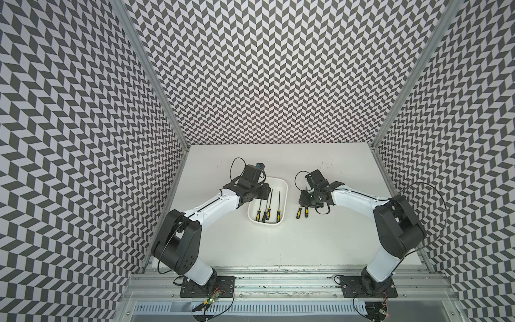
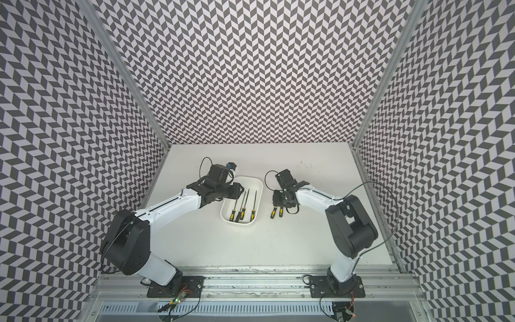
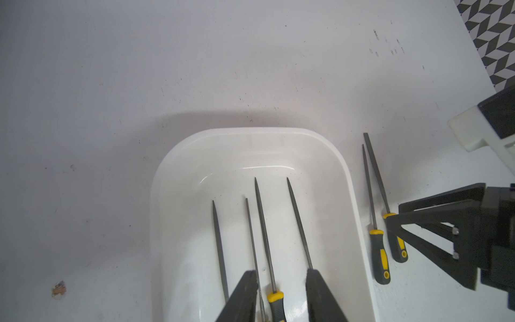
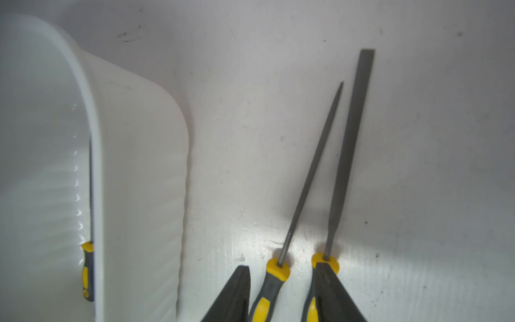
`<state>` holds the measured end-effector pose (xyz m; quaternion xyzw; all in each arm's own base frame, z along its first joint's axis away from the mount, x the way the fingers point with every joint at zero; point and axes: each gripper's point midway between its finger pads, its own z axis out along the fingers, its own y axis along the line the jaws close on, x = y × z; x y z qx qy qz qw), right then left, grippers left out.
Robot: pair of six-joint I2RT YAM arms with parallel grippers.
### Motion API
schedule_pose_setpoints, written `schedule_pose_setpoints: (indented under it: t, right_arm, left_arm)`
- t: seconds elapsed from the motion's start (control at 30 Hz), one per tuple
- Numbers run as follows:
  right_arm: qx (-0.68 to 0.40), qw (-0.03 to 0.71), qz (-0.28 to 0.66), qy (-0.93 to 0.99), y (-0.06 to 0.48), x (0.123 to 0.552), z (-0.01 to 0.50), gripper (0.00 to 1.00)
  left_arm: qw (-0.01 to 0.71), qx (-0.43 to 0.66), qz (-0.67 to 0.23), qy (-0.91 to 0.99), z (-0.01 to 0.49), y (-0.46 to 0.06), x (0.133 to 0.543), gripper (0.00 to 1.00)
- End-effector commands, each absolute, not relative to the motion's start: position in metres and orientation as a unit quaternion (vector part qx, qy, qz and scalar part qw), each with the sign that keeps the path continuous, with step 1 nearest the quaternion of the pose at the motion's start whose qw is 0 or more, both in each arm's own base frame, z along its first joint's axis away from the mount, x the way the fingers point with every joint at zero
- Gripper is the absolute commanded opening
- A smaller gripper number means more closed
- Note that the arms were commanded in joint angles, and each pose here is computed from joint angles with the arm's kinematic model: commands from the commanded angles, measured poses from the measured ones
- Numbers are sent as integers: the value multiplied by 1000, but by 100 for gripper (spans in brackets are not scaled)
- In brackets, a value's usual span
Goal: Put the file tool into the storage box
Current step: Pick up the file tool from the center of the board.
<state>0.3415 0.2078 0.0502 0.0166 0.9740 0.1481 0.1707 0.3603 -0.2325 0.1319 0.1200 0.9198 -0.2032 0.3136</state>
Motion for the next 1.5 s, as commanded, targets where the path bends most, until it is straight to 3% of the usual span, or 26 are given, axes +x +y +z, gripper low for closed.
schedule_pose_setpoints:
  t: [0.0, 0.53, 0.6, 0.73, 0.9, 1.17, 1.33, 1.47]
  right_arm:
    - [29, 183, 103, 977, 189, 342, 44, 42]
    - [24, 136, 79, 987, 183, 322, 6, 41]
    - [21, 129, 71, 989, 182, 321, 0, 35]
    - [16, 132, 58, 989, 180, 323, -5, 1]
    - [15, 175, 73, 982, 184, 339, 24, 0]
    - [-37, 319, 283, 904, 245, 364, 161, 0]
    - [-110, 265, 421, 861, 292, 338, 183, 0]
    - [-142, 242, 465, 839, 312, 325, 185, 0]
  left_arm:
    - [334, 115, -220, 909, 150, -235, 366, 35]
    - [338, 112, -210, 911, 149, -228, 369, 35]
    - [338, 111, -211, 910, 150, -228, 369, 35]
    - [343, 107, -220, 907, 156, -227, 371, 35]
    - [358, 99, -238, 897, 171, -225, 375, 35]
    - [372, 80, -386, 840, 216, -236, 372, 39]
    - [373, 91, -414, 825, 229, -245, 372, 41]
    - [375, 91, -419, 822, 231, -247, 372, 43]
